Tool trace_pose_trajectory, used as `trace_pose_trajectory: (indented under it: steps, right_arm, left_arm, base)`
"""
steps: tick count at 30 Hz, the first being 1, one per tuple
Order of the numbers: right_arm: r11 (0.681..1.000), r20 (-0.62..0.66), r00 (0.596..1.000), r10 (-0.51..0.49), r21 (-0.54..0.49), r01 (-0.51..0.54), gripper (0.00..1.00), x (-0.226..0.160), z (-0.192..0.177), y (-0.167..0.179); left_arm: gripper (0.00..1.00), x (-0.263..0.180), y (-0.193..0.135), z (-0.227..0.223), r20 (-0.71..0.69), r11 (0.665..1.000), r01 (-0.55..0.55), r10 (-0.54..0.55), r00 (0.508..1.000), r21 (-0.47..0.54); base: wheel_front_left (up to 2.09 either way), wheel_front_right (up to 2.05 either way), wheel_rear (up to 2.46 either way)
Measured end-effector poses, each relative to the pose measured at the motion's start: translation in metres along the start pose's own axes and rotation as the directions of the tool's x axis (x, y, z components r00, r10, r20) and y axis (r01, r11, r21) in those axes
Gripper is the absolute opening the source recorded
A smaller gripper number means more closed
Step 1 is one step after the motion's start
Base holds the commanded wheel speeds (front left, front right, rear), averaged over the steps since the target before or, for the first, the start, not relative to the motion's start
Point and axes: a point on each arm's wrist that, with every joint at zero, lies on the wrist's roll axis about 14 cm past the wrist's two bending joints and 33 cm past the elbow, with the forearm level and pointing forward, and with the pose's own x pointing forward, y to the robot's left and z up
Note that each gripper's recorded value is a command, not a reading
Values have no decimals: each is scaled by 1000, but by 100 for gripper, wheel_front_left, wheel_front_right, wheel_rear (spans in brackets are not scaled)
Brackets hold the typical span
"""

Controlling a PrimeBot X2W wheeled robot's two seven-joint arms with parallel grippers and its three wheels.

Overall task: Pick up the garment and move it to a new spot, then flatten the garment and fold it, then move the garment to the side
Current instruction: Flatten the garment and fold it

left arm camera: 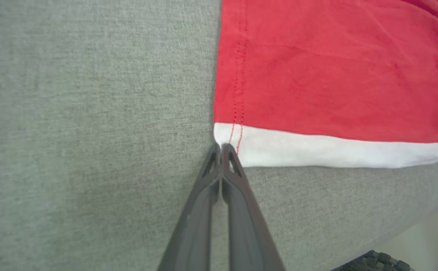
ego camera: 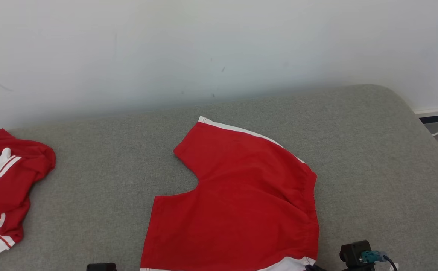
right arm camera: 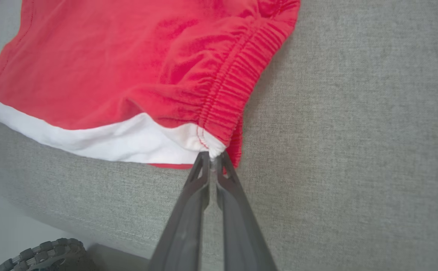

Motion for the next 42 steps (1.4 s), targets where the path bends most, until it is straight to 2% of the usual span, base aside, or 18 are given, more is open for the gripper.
trace_pose_trajectory:
  steps: [5,8,12,15,22,27,32,38,42]
  right_arm:
    - [998,37,998,50,30,-52,0,-2,10,8]
    - [997,64,995,75,12,-76,0,-6,19,9]
    - [997,63,996,69,20,-70,0,-15,19,-2]
    - [995,55,995,82,56,-85,0,-20,17,-1]
    - [987,92,991,98,119,-109,0,-24,34,0]
    - [982,131,986,106,139,-124,0,-23,61,-3]
    - [963,172,980,104,230,-143,0,-20,86,-9]
    - [947,185,978,99,285,-150,0,-9,107,-17]
    - [919,220,970,103,353,-178,0,2,130,-21]
  left_arm:
    - [0,-3,4,17,77,1000,-6,5,997,8]
    - [0,-8,12,34,142,999,-20,16,990,31]
    - [0,-13,13,54,210,997,-26,10,978,77]
    - [0,-16,10,66,250,997,-20,0,968,75]
    - [0,-13,3,83,265,992,12,-46,963,129]
    - [0,-6,0,129,308,976,22,-90,947,217]
    - [0,6,-4,164,310,961,35,-122,943,274]
    - [0,29,-13,210,312,950,50,-151,938,309]
    - [0,48,-17,231,293,944,60,-160,942,325]
  base:
    - [0,0,0]
    - [0,0,0]
    - [0,0,0]
    - [0,0,0]
    - [0,0,0]
    - [0,0,0]
    - [0,0,0]
    - [0,0,0]
    - [0,0,0]
